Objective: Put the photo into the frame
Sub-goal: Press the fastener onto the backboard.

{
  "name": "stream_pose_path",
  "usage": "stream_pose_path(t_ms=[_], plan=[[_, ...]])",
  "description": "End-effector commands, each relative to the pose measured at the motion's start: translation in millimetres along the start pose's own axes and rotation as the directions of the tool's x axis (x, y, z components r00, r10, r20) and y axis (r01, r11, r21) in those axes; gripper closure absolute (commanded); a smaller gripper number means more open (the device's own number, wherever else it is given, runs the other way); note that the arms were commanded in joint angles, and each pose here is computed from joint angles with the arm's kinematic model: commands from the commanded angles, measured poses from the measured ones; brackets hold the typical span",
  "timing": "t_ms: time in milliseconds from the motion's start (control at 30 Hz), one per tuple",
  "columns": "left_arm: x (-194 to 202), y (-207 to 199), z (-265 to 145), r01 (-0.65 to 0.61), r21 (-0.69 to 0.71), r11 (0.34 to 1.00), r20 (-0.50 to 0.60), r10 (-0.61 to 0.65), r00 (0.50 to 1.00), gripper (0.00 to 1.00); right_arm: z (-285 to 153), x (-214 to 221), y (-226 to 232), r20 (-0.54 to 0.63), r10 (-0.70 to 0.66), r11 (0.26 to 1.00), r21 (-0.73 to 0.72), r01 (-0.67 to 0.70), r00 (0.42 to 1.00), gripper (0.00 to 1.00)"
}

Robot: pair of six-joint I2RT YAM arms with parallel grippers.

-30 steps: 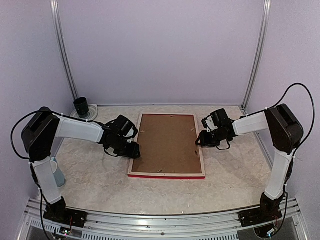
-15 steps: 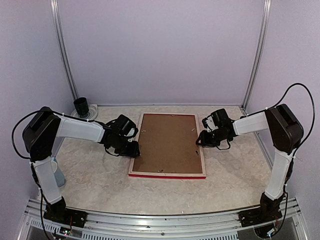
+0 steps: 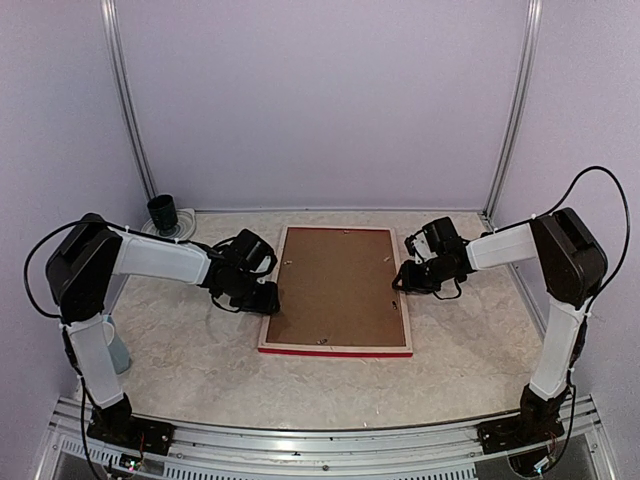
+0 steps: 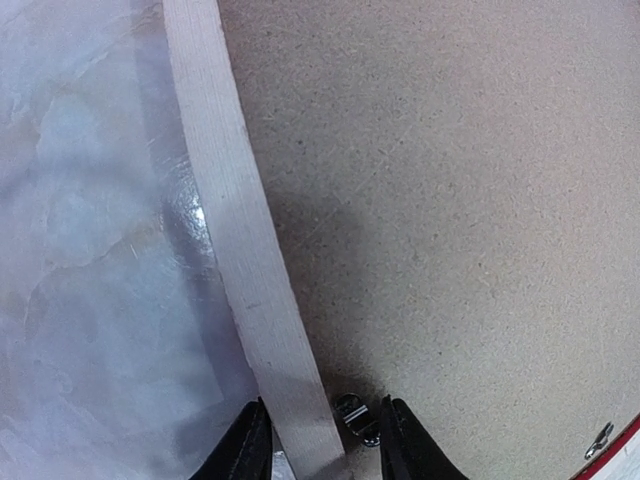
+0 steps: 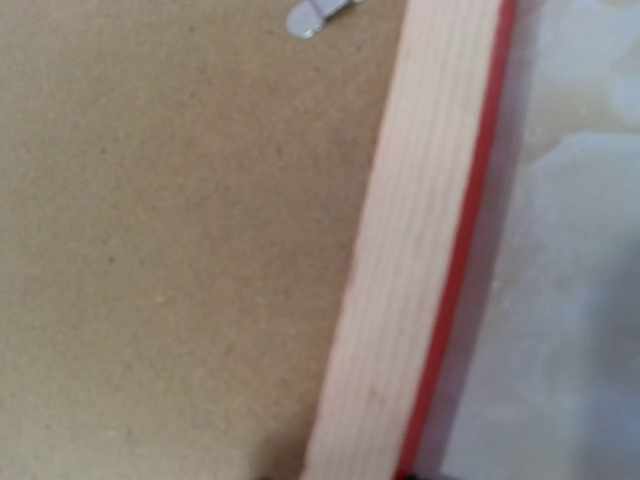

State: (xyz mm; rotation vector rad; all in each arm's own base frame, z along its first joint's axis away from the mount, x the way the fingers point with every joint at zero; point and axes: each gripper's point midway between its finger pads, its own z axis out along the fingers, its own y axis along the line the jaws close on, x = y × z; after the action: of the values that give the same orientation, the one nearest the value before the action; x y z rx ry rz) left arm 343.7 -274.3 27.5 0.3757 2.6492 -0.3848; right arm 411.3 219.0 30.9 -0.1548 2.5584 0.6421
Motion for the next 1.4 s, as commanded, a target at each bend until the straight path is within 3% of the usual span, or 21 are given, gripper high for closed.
stream_pose_path(t_ms=[0, 167, 500, 1000, 1367], plan=[[-20, -20, -13, -0.027, 0.035, 0.999, 0.065, 0.025, 0.998, 0.6, 4, 8, -4, -0.022, 0.016, 1.0, -0.009, -0.016, 1.0, 0.65], [-25, -21, -11, -0.025, 0.028, 0.999, 0.063, 0.023, 0.998, 0.55, 4, 8, -4, -0.023, 0.015, 1.0, -0.008, -0.015, 1.0, 0.65], [-9, -6, 5, -0.003, -0.04, 0.999, 0.012, 0.003, 1.0, 0.57, 4, 8, -3, -0.022, 0.013, 1.0, -0.013, -0.014, 1.0, 0.65], [-7, -2, 6, 0.004, -0.062, 0.998, 0.005, -0.004, 1.0, 0.76, 5, 9, -3, -0.026, 0.014, 1.0, -0.016, -0.014, 1.0, 0.65], [-8, -6, 4, 0.002, -0.039, 0.999, 0.007, -0.002, 1.0, 0.79, 4, 8, -2, -0.025, 0.014, 1.0, -0.02, -0.014, 1.0, 0.66]])
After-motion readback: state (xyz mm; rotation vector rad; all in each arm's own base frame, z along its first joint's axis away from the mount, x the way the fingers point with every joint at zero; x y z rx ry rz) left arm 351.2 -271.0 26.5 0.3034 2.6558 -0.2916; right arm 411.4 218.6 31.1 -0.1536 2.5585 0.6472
